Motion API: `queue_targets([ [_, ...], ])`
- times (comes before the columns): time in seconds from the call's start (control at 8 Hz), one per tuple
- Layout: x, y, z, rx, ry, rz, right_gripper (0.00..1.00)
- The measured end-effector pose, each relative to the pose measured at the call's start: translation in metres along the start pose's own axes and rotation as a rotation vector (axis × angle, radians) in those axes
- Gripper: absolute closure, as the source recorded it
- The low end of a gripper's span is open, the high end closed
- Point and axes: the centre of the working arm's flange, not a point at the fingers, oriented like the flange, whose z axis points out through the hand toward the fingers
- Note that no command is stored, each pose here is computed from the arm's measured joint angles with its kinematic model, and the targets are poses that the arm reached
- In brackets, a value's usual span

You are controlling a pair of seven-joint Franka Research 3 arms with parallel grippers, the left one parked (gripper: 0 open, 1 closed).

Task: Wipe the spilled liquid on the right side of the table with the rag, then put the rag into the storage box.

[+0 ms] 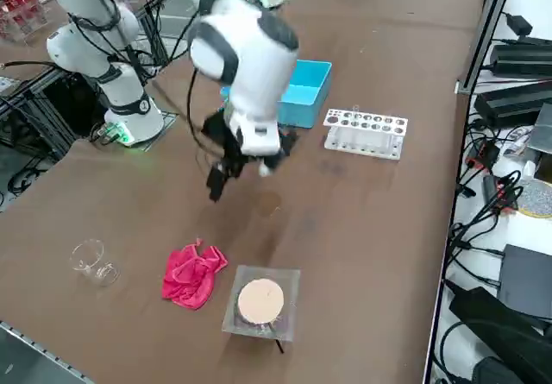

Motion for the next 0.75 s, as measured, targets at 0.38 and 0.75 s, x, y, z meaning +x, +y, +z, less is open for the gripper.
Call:
queue_targets([
  [0.38, -0.020, 0.070, 0.046, -0.055, 0.044, -0.320, 0.00],
  [0.75, -0.042, 0.107, 0.102, -0.151, 0.113, -0.542, 0.00],
])
